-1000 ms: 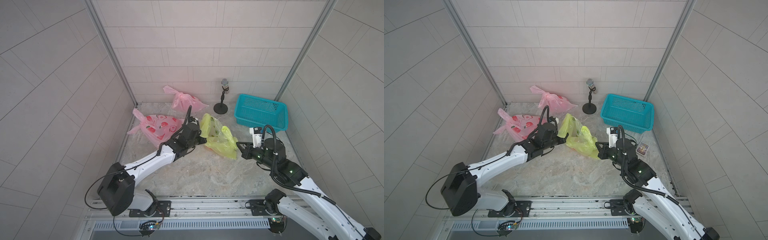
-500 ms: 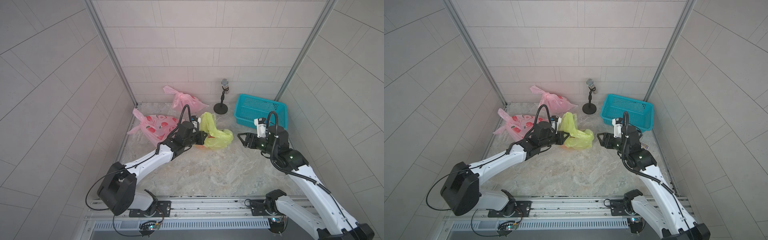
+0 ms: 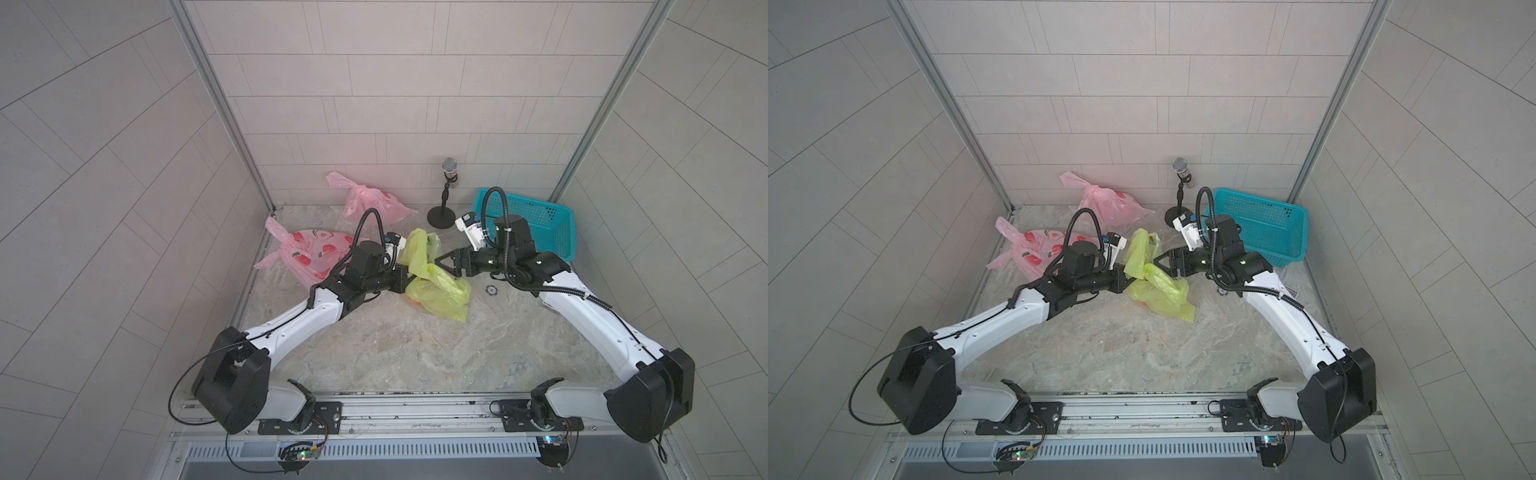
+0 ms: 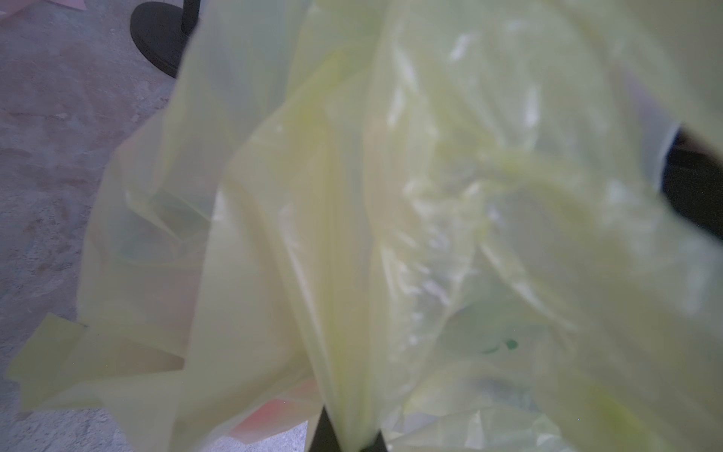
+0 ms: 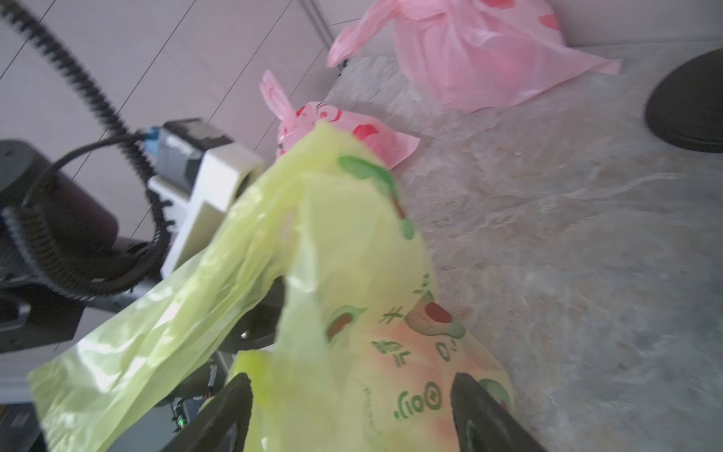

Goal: Untie the knot of a plastic bag & take out the apple
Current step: Untie the plastic bag at the center of the board.

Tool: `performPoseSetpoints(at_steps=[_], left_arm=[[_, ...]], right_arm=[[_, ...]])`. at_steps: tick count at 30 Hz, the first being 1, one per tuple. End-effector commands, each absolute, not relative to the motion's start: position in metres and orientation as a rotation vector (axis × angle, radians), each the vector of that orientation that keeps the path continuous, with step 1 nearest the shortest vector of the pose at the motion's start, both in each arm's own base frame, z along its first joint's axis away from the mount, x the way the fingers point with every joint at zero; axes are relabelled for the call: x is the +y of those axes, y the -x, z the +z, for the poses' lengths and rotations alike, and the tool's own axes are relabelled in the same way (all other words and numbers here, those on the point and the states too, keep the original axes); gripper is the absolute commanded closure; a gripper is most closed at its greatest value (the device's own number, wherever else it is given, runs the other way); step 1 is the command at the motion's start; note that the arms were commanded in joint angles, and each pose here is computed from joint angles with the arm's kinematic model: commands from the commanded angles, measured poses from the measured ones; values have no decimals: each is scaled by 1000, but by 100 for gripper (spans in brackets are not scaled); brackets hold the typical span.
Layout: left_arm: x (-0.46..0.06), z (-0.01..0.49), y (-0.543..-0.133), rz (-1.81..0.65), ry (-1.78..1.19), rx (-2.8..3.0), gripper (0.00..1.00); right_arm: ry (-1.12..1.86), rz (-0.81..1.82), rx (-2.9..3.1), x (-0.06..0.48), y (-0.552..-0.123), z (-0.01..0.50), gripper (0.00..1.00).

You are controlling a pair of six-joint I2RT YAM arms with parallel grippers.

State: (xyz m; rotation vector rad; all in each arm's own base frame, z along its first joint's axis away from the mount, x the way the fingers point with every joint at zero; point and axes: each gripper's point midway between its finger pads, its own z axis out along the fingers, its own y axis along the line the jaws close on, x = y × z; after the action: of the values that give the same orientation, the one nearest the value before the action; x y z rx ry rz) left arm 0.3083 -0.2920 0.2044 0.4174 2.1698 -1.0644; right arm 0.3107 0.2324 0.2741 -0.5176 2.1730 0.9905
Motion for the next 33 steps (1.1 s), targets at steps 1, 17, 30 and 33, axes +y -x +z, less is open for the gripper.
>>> performPoseSetpoints(at_steps=[1,17,30,33], left_arm=[[-297,234,-309,-1103,-480,2068,100],[-300,236,-306,-1154,-501,2049,100],[-231,183,-325,-908,-272,2278,100],[-196,157,-326,-776,-156,2403,100]], right_arm=[[624,1000,2142,243,-293,276,17],[539,744,2230,246,-339,232,21],[69,587,2445,165,-362,178,94],[-41,523,2450,133,-365,184,100]])
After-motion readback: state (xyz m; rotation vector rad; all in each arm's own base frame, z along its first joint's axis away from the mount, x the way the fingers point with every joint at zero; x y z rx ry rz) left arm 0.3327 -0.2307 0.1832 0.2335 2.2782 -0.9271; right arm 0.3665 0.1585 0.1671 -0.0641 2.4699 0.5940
